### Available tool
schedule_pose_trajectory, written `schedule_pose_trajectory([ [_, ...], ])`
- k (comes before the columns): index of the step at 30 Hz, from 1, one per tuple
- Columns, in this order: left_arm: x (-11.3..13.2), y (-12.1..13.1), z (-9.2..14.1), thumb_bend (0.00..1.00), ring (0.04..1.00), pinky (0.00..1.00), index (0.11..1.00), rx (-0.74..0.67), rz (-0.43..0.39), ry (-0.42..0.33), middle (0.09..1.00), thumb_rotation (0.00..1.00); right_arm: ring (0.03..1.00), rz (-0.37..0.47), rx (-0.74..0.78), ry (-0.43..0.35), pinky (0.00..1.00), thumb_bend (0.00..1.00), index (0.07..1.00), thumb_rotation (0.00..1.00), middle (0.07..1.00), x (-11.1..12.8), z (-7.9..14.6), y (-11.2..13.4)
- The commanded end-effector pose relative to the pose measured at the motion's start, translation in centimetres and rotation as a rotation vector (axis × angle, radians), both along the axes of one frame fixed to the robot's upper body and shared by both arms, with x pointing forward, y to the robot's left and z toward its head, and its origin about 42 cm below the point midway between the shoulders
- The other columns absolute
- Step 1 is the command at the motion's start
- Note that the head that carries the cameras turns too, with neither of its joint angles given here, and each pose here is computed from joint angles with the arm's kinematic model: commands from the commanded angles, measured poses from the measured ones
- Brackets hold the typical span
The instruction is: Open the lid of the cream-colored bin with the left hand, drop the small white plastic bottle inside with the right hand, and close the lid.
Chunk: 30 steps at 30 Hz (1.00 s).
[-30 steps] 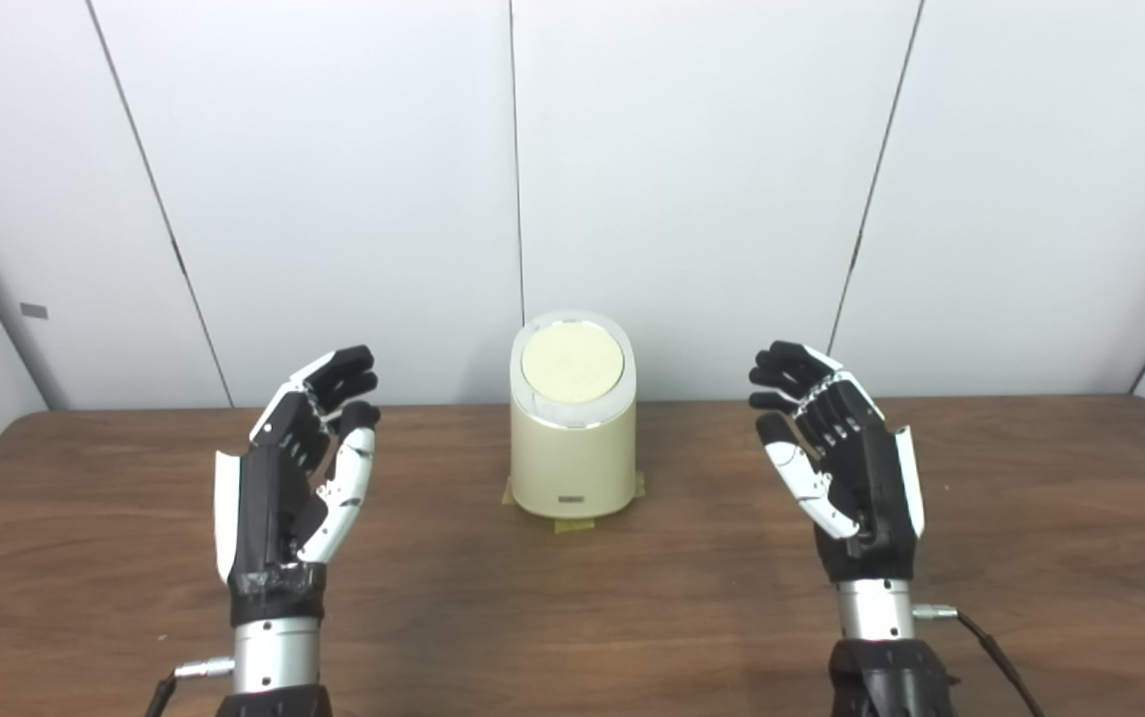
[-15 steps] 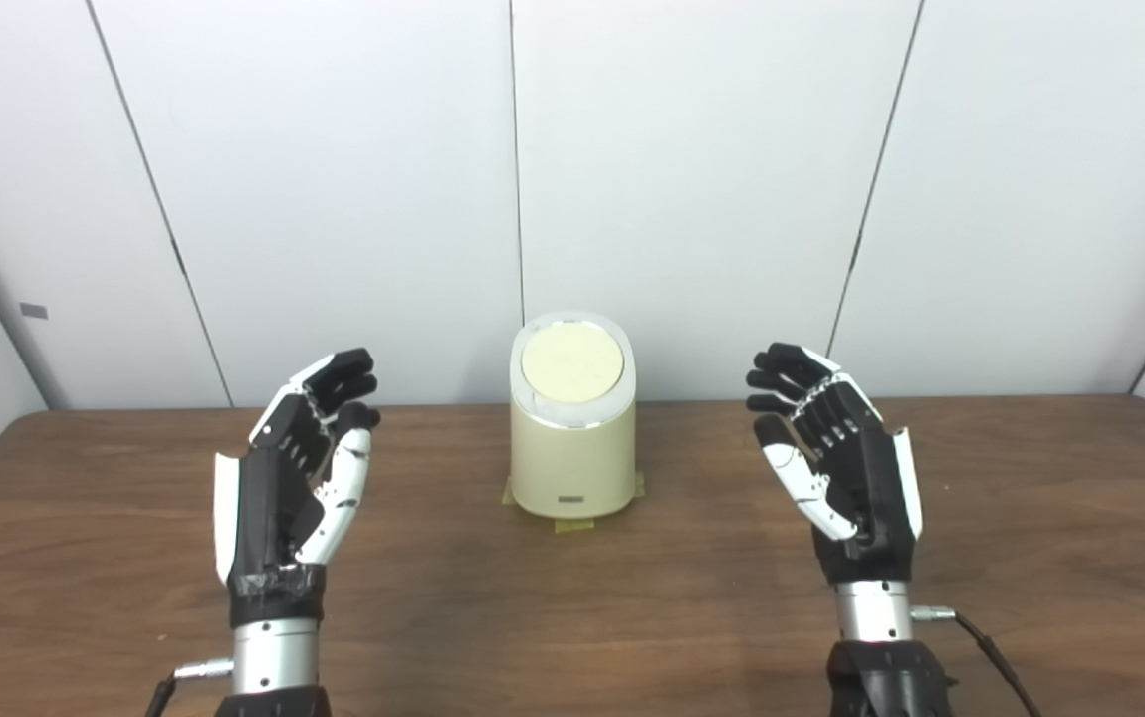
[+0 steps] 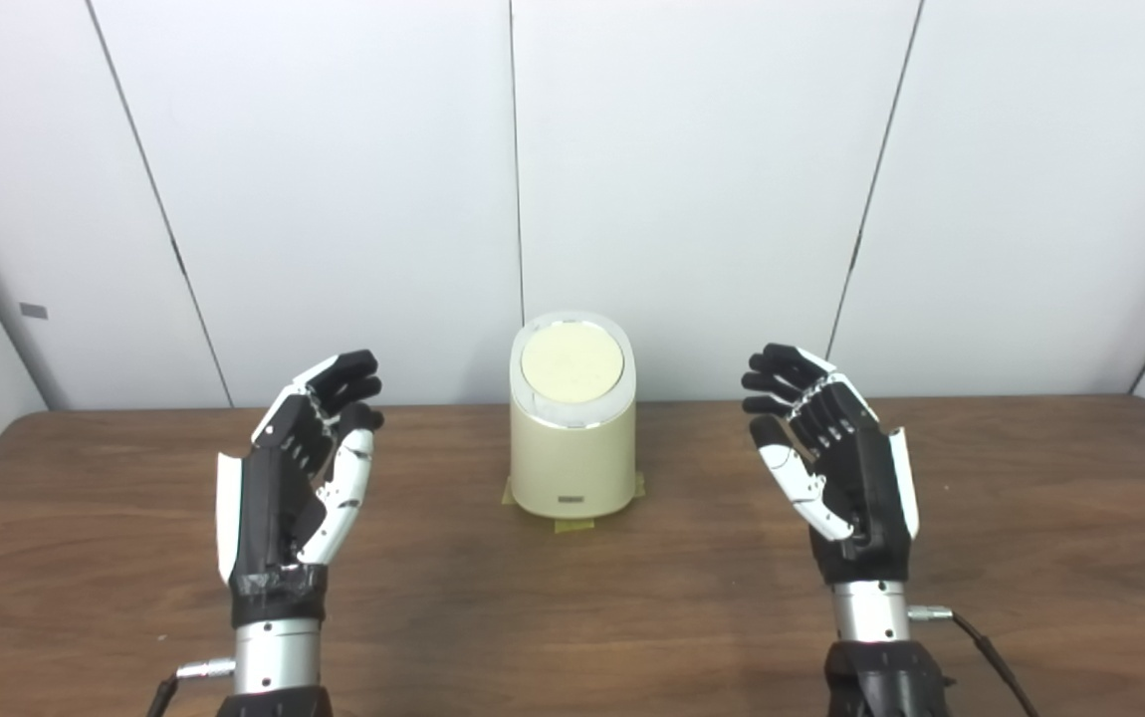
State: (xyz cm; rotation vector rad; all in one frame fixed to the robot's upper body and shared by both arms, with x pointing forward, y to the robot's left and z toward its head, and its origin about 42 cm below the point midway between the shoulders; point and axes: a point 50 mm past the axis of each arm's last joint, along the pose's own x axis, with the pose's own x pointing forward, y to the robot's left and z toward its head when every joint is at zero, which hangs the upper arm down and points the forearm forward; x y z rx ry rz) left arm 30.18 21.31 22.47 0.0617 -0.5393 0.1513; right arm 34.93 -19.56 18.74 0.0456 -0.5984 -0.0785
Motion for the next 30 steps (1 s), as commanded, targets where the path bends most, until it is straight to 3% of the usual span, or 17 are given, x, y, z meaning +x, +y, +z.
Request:
schedule_pose_trajectory([
  [1,0.32,-0.33,1.01,0.26,0.755,0.66,0.754,0.006,-0.011,-0.048,0.770,0.43,0.686,0.011,0.009,-0.082,0.61,0.36,0.696,0.41,0.709,0.38,1.83,0.42],
  [30,0.32,-0.35,1.01,0.27,0.752,0.66,0.752,0.007,-0.013,-0.041,0.768,0.43,0.687,0.007,0.003,-0.085,0.60,0.35,0.695,0.41,0.710,0.37,1.92,0.45],
])
